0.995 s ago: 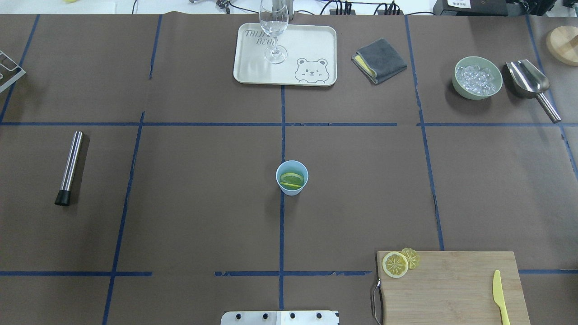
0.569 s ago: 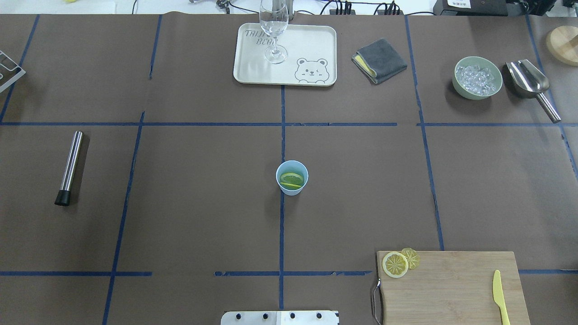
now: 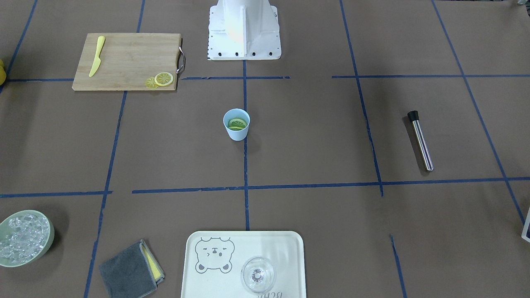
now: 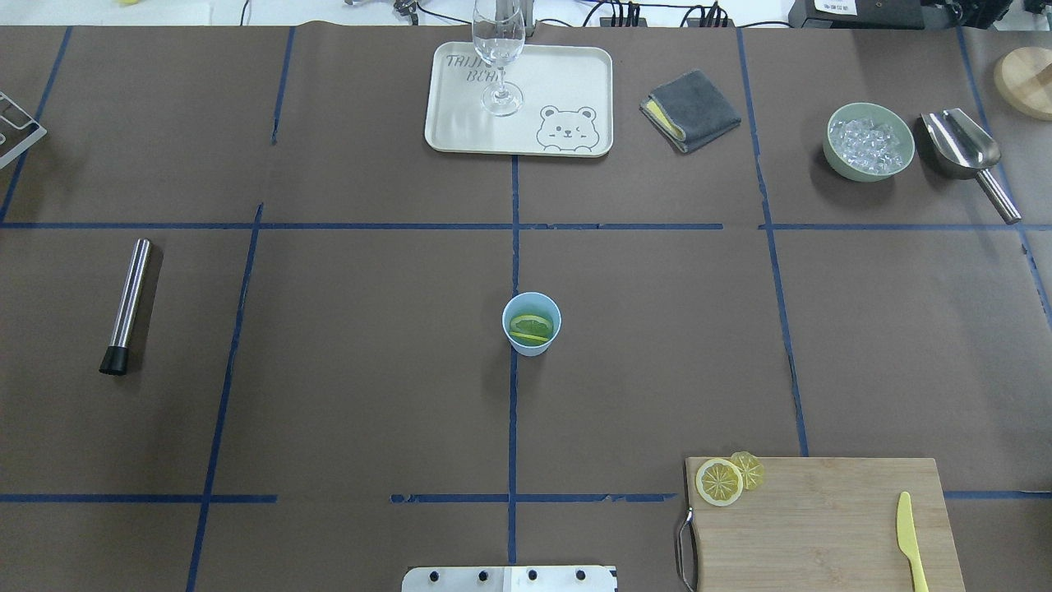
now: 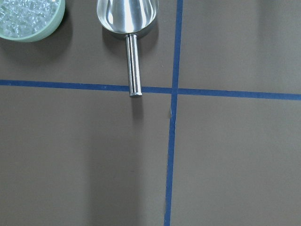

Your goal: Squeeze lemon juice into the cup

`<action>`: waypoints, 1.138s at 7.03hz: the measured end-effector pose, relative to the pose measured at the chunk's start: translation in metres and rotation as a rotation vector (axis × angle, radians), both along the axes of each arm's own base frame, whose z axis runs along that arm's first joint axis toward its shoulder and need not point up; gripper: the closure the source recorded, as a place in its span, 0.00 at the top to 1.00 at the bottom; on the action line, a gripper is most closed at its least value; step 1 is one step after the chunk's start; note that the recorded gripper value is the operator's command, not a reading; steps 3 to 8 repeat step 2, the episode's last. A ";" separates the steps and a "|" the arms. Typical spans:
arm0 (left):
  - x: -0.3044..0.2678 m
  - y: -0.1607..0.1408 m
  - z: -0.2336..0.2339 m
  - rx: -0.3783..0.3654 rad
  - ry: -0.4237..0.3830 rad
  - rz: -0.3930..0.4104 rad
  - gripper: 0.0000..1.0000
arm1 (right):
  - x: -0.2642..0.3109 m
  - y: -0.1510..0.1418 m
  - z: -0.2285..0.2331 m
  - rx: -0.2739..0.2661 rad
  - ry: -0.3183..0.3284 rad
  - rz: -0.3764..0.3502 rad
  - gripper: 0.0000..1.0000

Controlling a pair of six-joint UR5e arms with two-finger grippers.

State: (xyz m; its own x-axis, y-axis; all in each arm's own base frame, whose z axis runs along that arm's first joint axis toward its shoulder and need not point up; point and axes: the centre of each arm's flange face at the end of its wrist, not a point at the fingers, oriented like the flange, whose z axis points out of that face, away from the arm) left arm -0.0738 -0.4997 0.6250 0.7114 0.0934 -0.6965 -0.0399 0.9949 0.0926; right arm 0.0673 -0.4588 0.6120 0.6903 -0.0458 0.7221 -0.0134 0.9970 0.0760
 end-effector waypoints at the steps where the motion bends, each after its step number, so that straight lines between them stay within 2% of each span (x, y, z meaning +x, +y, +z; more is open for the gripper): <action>1: 0.000 0.000 0.000 0.000 0.000 0.000 1.00 | 0.000 0.000 0.000 0.001 0.000 0.000 1.00; 8: 0.000 0.000 0.000 -0.001 0.000 0.000 1.00 | 0.000 0.000 -0.001 0.002 0.000 0.000 1.00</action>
